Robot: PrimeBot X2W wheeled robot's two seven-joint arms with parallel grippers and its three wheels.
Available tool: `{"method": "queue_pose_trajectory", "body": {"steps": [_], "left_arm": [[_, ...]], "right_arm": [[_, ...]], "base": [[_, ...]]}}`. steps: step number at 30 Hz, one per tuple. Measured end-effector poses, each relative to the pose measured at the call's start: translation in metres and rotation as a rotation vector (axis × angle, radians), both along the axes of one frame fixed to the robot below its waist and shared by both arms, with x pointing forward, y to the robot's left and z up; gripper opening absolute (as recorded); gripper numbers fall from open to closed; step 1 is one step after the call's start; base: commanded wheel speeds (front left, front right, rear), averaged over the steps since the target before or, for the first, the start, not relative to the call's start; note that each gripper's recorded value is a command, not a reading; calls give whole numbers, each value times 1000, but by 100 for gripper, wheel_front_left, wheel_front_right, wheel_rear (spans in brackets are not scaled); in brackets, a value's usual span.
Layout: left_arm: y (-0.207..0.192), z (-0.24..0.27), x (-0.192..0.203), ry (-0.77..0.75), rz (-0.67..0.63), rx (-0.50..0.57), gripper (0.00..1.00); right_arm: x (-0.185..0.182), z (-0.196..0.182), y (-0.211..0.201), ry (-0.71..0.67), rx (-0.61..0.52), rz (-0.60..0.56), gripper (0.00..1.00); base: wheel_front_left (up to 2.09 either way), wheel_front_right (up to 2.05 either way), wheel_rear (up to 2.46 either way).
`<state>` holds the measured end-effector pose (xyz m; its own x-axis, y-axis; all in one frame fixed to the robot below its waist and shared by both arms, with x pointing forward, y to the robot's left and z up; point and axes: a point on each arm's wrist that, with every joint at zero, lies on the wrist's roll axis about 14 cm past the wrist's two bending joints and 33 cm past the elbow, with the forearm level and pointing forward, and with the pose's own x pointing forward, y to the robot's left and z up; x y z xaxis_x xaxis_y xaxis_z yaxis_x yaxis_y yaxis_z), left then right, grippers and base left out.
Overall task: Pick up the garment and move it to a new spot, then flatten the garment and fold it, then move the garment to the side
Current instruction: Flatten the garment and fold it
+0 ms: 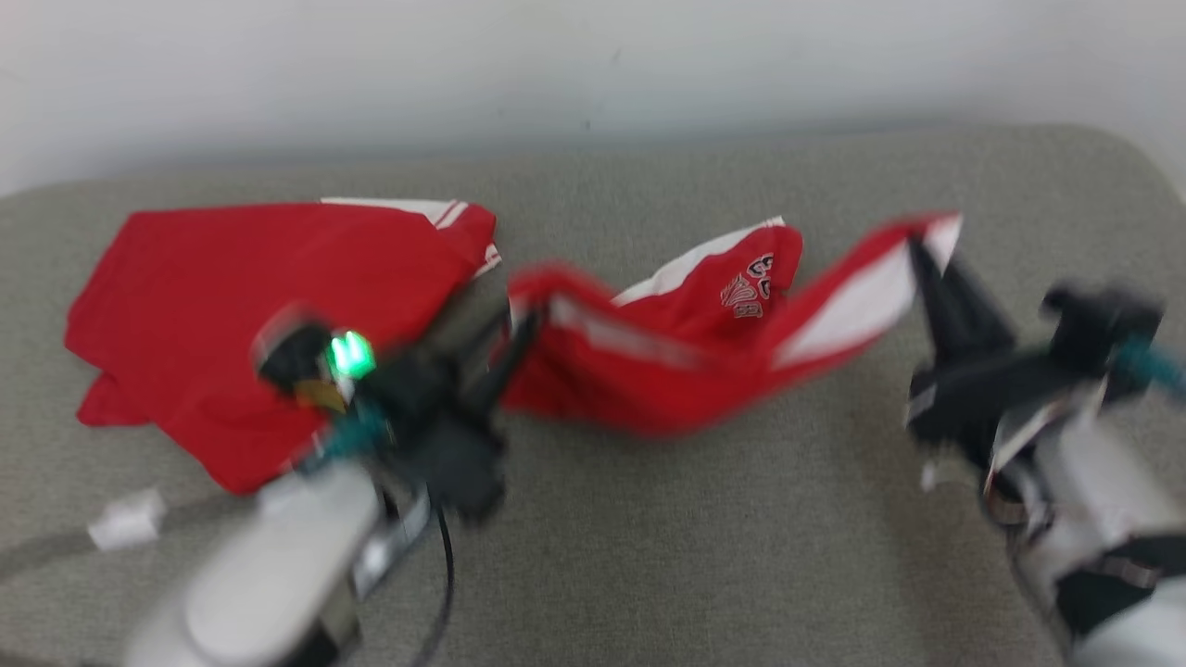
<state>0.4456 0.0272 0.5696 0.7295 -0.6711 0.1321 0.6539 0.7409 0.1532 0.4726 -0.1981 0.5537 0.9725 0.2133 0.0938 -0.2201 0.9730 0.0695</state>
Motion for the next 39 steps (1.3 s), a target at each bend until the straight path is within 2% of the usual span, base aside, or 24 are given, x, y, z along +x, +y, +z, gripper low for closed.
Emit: {"method": "queue_pose_trajectory", "body": {"steps": [6, 11, 12, 18, 29, 35, 37, 39], "left_arm": [[-3, 102, 83, -188, -19, -7, 0], [-5, 149, 143, -230, -2, -43, 0], [-7, 152, 153, -238, -1, -28, 0], [-4, 179, 214, -274, 40, -90, 0], [-27, 158, 273, -259, 26, -150, 0], [-33, 104, 292, -163, 17, -196, 0], [-33, 81, 295, -102, 17, -244, 0], [-32, 52, 293, -46, 21, -245, 0]], "right_arm": [[81, 97, -6, -164, 29, -4, 0], [139, 157, -8, -237, 70, -7, 0], [149, 166, -7, -244, 76, -6, 0], [204, 193, -9, -273, 115, -29, 0], [257, 160, -19, -217, 76, -77, 0], [270, 106, -21, -132, 51, -80, 0], [269, 83, -26, -101, 21, -82, 0], [264, 61, -33, -80, 31, -92, 0]], "base": [[0, 0, 0], [0, 0, 0], [0, 0, 0], [0, 0, 0], [0, 0, 0], [0, 0, 0], [0, 0, 0], [0, 0, 0]]}}
